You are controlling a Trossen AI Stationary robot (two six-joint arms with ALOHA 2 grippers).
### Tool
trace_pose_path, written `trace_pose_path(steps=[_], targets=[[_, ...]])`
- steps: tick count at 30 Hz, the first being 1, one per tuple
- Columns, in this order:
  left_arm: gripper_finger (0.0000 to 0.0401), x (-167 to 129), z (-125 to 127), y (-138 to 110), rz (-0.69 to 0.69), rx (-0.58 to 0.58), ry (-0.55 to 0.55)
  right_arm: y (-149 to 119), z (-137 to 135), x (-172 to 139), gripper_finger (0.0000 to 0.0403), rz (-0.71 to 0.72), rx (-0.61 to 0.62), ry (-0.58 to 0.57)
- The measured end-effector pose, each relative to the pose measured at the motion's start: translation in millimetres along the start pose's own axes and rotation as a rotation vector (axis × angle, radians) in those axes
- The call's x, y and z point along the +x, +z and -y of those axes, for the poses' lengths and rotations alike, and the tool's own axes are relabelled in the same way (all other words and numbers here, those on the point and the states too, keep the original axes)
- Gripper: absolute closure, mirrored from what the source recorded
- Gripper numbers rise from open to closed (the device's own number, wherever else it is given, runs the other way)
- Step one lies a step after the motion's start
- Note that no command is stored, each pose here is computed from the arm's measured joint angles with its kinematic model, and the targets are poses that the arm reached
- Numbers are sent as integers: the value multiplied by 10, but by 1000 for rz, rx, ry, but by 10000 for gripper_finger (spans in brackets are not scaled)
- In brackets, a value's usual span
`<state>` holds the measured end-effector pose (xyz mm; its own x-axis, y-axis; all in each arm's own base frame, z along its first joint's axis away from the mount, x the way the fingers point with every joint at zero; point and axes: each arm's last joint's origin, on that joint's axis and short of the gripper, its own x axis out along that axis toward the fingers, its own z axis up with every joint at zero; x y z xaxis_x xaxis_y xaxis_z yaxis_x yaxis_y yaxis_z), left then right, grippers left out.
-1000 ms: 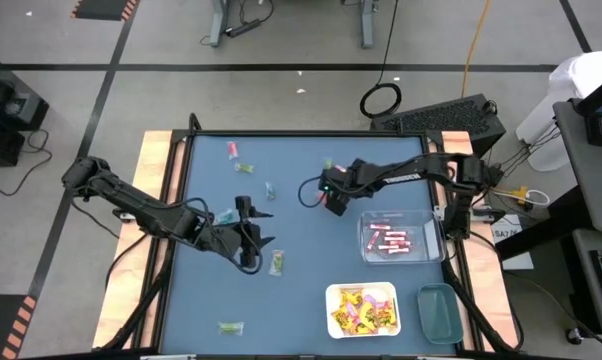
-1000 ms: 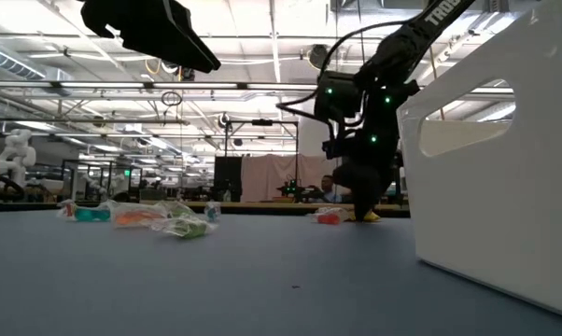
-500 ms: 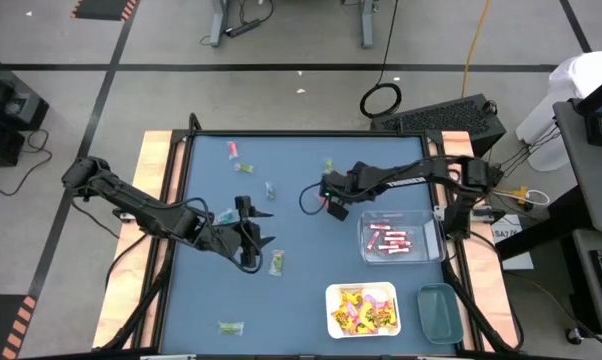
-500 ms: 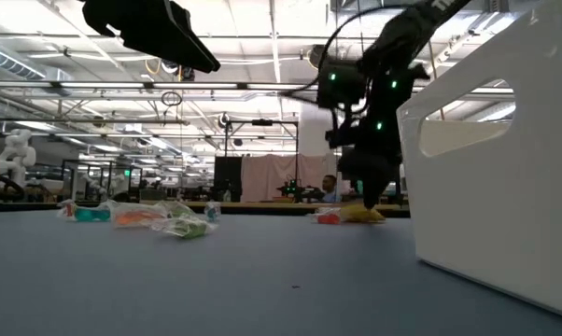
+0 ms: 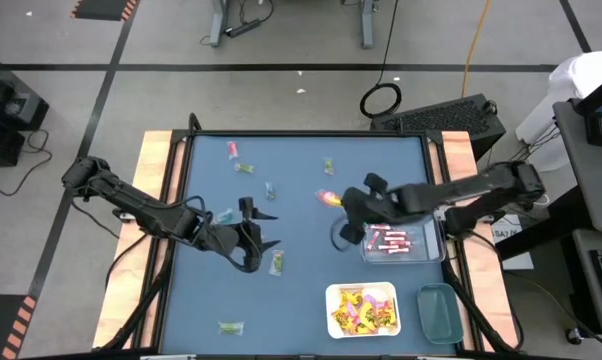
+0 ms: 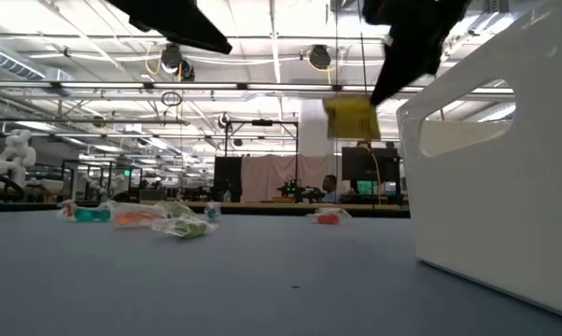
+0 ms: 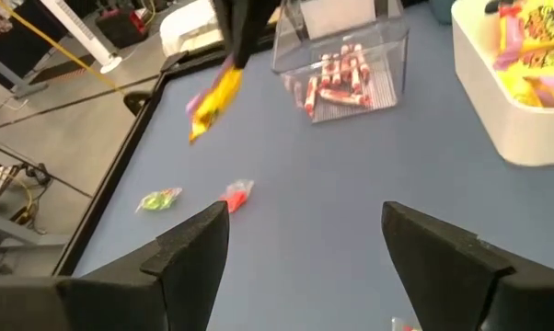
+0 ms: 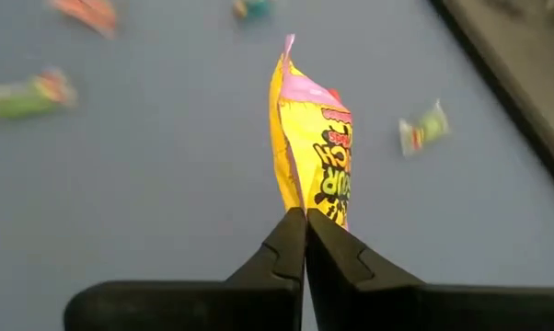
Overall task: Sort candy
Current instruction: Put the yellow candy into the white bin
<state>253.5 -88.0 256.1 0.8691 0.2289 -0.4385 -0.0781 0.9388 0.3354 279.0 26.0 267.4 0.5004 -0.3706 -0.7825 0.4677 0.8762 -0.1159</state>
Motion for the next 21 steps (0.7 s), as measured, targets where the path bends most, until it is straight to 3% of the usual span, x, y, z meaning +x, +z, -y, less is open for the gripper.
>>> trace_pose_path(steps=[9, 14, 21], targets=[[111, 0, -1, 43, 40, -24, -3, -324, -483, -746, 402, 300, -68, 59], [111, 2, -1, 70, 65, -37, -4, -497, -683, -974, 403, 407, -93, 96], [111, 77, 76, 71, 83, -39, -92, -704, -796, -1172, 403, 491, -133, 87]])
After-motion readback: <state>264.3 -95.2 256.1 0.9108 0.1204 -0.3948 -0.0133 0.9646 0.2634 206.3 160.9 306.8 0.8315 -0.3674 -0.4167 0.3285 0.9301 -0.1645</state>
